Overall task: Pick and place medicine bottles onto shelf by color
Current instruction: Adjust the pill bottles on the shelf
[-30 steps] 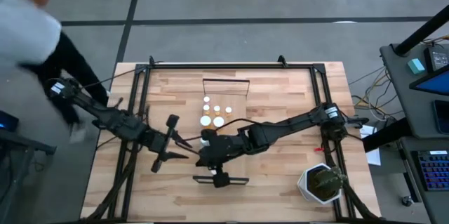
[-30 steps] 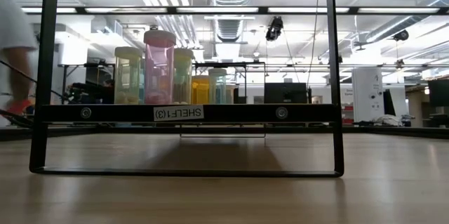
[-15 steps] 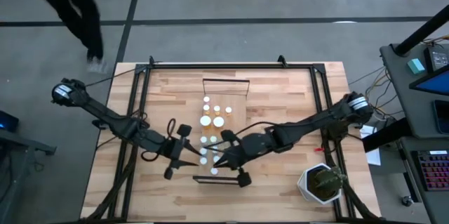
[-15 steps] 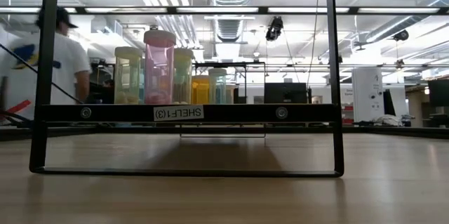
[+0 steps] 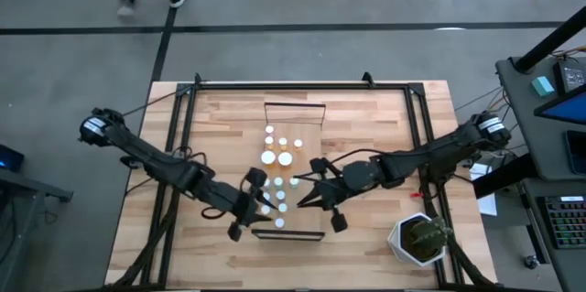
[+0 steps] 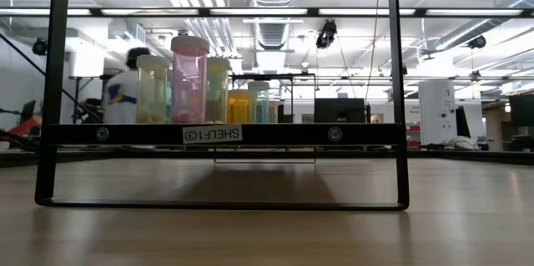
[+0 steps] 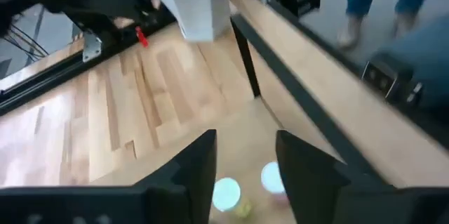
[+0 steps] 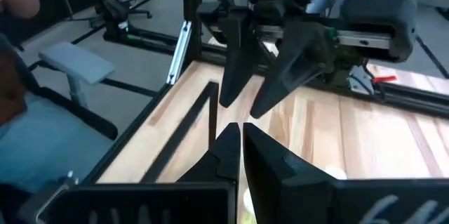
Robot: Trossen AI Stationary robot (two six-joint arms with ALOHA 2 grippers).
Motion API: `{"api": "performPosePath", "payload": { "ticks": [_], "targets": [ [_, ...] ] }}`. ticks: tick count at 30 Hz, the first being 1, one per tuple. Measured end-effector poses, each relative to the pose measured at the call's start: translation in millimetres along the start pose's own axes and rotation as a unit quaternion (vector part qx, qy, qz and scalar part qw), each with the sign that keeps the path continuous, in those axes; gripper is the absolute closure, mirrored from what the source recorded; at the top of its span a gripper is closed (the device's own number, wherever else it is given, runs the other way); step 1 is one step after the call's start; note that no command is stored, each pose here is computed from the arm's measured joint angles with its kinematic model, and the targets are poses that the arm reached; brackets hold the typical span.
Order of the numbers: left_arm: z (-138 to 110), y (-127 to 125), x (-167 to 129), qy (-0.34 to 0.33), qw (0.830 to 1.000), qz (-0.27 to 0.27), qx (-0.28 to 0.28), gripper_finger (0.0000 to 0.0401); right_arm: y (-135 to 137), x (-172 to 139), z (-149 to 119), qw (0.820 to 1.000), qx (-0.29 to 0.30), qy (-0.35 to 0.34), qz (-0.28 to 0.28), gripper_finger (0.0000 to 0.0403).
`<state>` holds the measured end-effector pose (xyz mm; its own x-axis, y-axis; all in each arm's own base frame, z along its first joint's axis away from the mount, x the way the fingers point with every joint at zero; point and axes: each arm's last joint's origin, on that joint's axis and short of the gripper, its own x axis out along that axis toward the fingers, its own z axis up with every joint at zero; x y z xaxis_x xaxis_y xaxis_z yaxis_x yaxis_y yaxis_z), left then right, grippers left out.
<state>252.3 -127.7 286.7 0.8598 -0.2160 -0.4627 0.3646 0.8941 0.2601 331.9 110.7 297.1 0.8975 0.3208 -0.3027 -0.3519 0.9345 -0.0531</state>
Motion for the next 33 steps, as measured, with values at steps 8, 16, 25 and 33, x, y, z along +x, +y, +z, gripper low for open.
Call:
{"api": "performPosePath", "payload": {
  "ticks": [8, 16, 25, 33],
  "targets": [
    [-9.4, 1.9, 22.6, 0.045, 0.998, -0.001, 0.047, 0.0377, 0.3, -10.1, -13.6, 1.000, 0.000, -0.013, -0.002, 0.0394],
    [-14.2, 4.4, 19.9, 0.039, 0.995, -0.033, 0.091, 0.0393, 0.4, -14.8, -14.9, 1.000, 0.006, -0.025, -0.004, 0.0394],
    [-17.6, 3.0, 21.8, 0.040, 0.987, -0.042, 0.152, 0.0393, 0.4, -14.4, -15.0, 1.000, 0.006, -0.025, -0.003, 0.0394],
    [-10.7, 9.1, 1.3, 0.030, 0.987, -0.012, 0.155, 0.0393, -1.0, -14.4, -14.6, 0.998, 0.061, -0.025, -0.014, 0.0394]
  ]
}}
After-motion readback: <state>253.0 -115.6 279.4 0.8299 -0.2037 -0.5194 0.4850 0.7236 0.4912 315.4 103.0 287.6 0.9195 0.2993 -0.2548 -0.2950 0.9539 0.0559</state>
